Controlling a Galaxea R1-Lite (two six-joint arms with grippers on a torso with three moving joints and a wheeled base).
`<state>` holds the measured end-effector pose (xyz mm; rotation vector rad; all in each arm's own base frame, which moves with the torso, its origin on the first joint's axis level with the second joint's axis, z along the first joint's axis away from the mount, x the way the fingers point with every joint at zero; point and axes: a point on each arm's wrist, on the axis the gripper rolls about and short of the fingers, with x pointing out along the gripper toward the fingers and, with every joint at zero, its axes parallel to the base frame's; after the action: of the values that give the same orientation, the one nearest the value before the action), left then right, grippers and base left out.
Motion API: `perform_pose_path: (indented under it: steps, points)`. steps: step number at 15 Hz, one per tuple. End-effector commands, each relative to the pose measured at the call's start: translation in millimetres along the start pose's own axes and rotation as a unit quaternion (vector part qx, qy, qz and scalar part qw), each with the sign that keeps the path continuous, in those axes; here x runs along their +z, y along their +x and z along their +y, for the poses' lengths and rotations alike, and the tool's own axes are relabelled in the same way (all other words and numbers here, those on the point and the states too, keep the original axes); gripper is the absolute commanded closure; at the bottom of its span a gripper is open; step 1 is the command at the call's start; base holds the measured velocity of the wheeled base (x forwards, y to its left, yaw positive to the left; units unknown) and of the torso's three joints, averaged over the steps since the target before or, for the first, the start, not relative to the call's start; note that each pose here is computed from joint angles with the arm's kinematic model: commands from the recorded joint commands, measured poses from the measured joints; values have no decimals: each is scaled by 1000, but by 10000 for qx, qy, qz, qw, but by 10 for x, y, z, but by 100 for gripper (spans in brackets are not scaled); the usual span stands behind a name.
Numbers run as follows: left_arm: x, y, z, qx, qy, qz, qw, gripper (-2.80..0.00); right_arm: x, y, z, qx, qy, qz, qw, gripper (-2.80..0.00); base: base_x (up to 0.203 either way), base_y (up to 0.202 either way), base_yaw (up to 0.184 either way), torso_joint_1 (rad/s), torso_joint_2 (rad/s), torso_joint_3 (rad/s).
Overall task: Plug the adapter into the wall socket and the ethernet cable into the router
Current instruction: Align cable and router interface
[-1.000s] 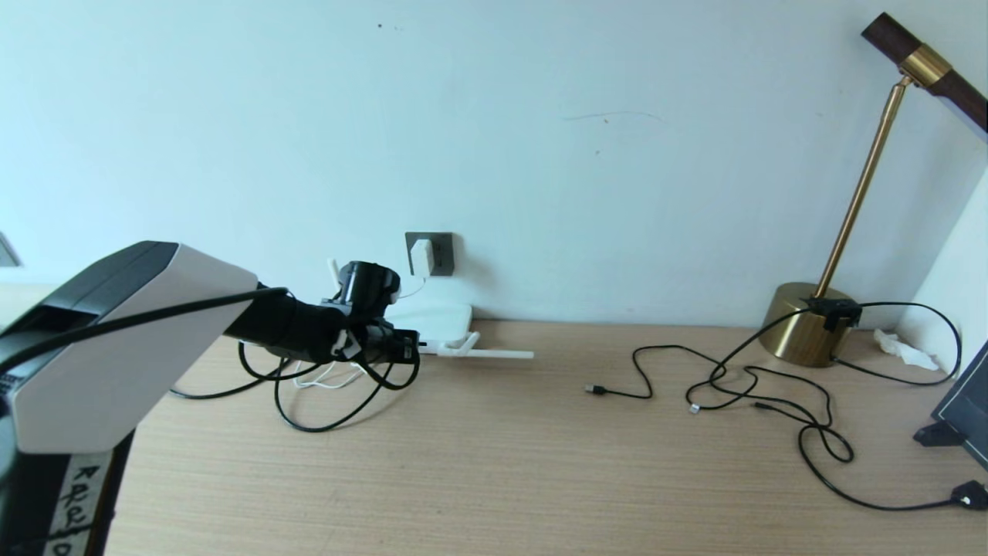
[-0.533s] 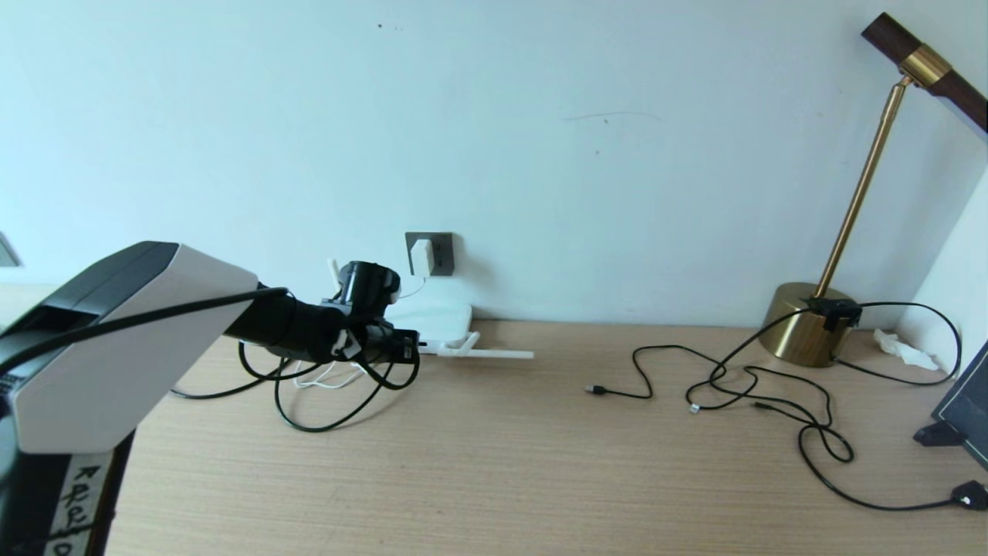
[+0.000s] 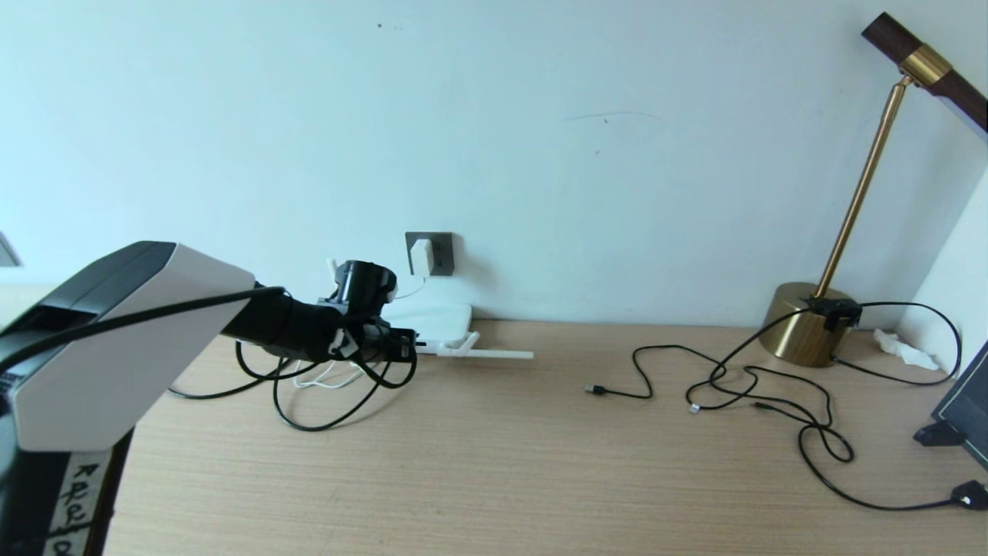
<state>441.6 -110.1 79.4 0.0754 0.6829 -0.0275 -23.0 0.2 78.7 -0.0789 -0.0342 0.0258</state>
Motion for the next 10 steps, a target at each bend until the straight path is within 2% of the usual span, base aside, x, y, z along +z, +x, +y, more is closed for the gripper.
perform_pose_path:
  steps: [1, 10]
  points:
    - [2, 4, 3, 15, -7, -7, 10000, 0, -29, 8, 2, 7, -4, 58, 10000, -280, 0, 0, 0, 0, 0, 0]
    - [38, -5, -2, 11, -6, -13, 10000, 0, -29, 8, 2, 7, 3, 58, 10000, -280, 0, 0, 0, 0, 0, 0]
